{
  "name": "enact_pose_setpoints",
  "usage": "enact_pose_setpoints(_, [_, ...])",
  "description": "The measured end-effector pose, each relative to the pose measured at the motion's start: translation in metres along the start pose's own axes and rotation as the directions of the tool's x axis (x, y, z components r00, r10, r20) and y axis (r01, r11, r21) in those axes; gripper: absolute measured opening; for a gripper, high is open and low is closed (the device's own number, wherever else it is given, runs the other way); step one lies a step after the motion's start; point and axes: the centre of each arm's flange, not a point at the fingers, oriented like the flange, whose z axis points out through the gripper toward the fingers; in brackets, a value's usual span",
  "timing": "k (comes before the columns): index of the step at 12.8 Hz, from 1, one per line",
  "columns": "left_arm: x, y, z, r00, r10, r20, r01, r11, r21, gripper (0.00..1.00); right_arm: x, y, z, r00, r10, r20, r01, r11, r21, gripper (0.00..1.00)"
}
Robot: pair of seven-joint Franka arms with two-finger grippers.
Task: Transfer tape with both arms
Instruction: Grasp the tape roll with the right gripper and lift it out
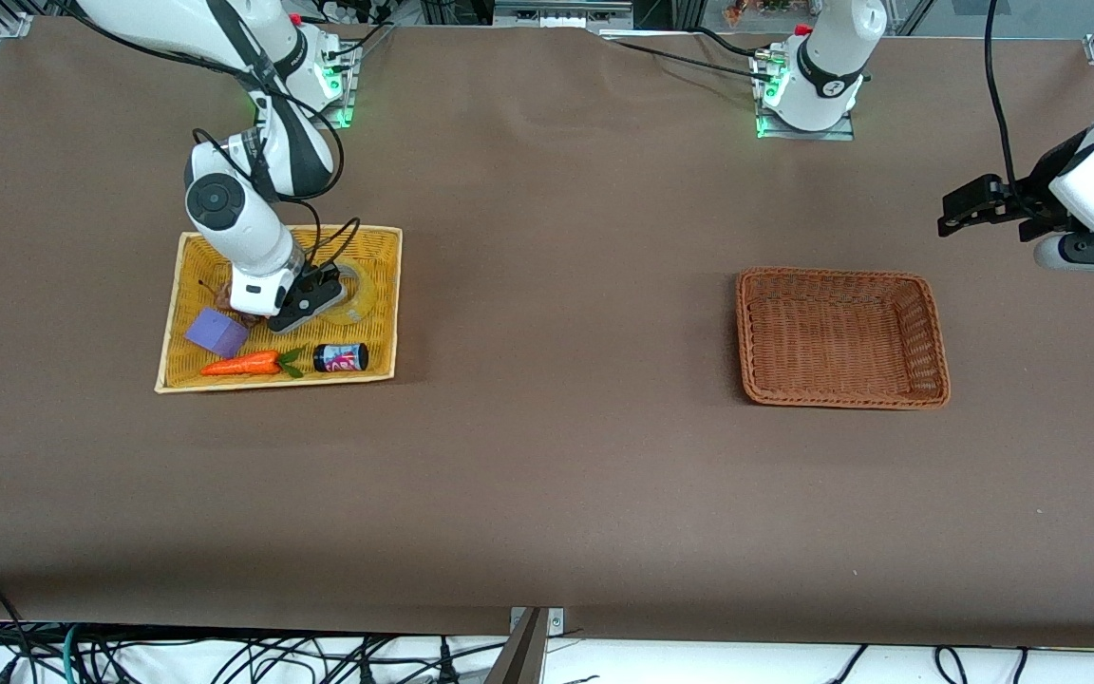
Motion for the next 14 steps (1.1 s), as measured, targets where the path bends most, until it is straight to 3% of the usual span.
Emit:
enact_pose_setpoints(3, [0.000, -0.002, 0.000, 1.000, -0.003, 0.000, 0.003, 1.000, 0.000, 1.00, 0.012, 0.006, -0.044, 0.998, 0.031, 0.052, -0.032, 0.999, 0.004, 0.22])
enact_pose_setpoints(6, [0.000, -0.002, 0.000, 1.000, -0.003, 0.000, 0.003, 1.000, 0.000, 1.00, 0.062, -0.022, -0.121, 0.985, 0.113, 0.134, -0.115, 0.993, 0.005, 0.22])
enact_pose_setpoints(9, [0.000, -0.002, 0.000, 1.000, -0.004, 0.001, 0.004, 1.000, 0.000, 1.00, 0.125, -0.106, -0.162, 0.962, 0.251, 0.106, -0.253, 0.968, 0.000, 0.22])
enact_pose_setpoints(11, [0.001, -0.002, 0.001, 1.000, -0.004, -0.002, 0.004, 1.000, -0.001, 1.00, 0.162, -0.171, -0.143, 0.930, 0.352, 0.104, -0.357, 0.933, 0.035, 0.22])
enact_pose_setpoints(14, [0.012, -0.005, 0.009, 1.000, -0.009, -0.013, 0.009, 1.000, -0.001, 1.00, 0.219, -0.263, -0.086, 0.878, 0.475, 0.055, -0.478, 0.868, 0.134, 0.22])
